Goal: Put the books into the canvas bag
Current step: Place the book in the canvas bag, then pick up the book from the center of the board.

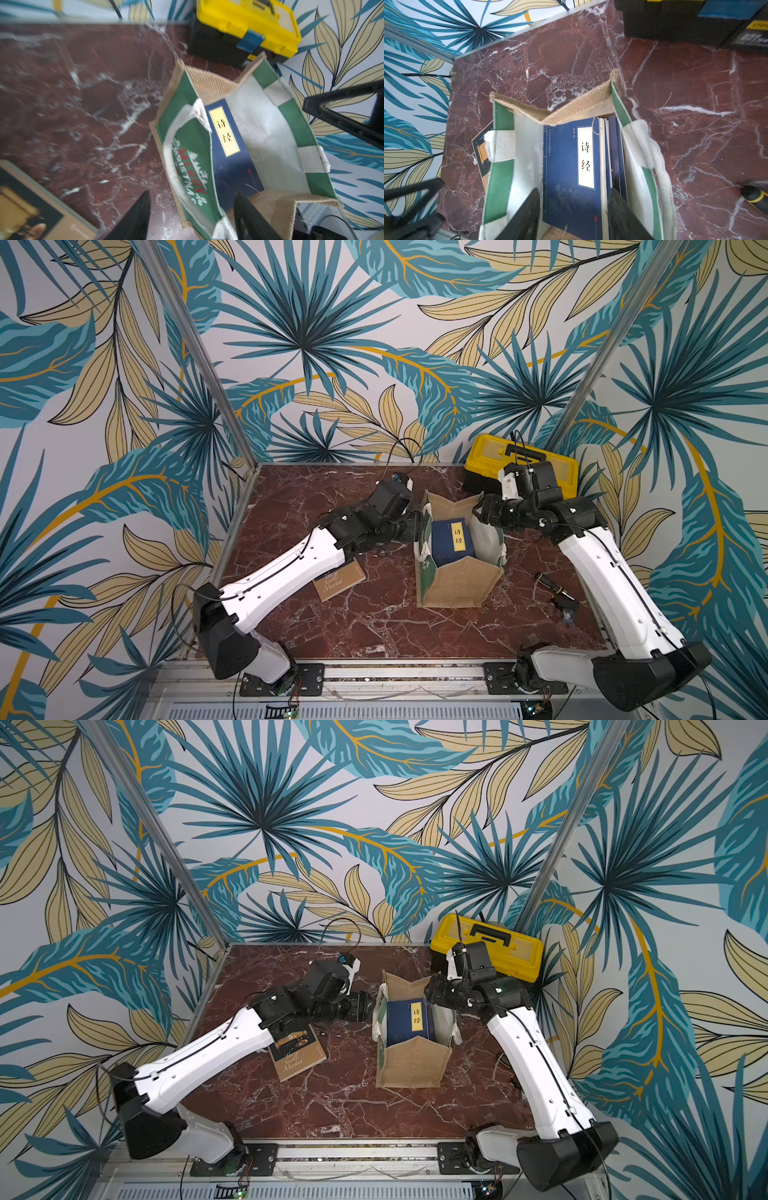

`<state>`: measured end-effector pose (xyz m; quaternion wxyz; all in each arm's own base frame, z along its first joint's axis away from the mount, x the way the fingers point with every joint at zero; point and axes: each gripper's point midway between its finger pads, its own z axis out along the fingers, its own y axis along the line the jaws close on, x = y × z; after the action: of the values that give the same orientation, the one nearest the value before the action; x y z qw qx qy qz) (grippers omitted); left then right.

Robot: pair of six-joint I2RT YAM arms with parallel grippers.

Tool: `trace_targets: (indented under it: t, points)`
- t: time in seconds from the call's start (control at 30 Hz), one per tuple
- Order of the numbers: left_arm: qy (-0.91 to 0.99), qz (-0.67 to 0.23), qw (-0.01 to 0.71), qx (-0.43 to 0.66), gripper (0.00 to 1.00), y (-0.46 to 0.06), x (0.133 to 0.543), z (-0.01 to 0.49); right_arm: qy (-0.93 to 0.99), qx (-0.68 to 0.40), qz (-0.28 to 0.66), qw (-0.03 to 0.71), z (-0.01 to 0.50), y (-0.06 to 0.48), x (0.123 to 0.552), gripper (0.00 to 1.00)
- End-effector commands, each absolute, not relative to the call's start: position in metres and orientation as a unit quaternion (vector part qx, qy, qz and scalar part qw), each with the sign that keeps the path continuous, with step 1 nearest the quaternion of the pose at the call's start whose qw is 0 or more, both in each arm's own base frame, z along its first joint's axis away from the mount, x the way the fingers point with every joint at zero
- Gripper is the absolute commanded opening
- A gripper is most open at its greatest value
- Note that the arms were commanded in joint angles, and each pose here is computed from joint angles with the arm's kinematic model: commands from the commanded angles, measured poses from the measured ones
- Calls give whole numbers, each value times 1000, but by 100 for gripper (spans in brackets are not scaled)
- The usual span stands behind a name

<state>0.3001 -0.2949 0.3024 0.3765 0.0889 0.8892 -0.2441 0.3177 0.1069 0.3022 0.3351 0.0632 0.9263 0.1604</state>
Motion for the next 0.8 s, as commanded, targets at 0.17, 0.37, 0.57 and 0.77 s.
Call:
trace_targets:
  t: [0.17, 0.37, 0.57, 0.77]
  points:
    - [923, -90, 373, -19, 81, -158, 282, 248, 932, -79, 122, 332, 301, 220, 316, 53]
    - [946, -114, 276, -124, 93, -96, 238, 172, 927, -180, 135, 299, 273, 335, 322, 53]
    - [935, -176, 234, -199, 95, -76, 216, 129, 934, -210, 172, 234, 213, 404, 327, 59]
    - [905, -288, 179, -255, 96, -89, 230, 93, 941, -216, 191, 175, 147, 437, 330, 59]
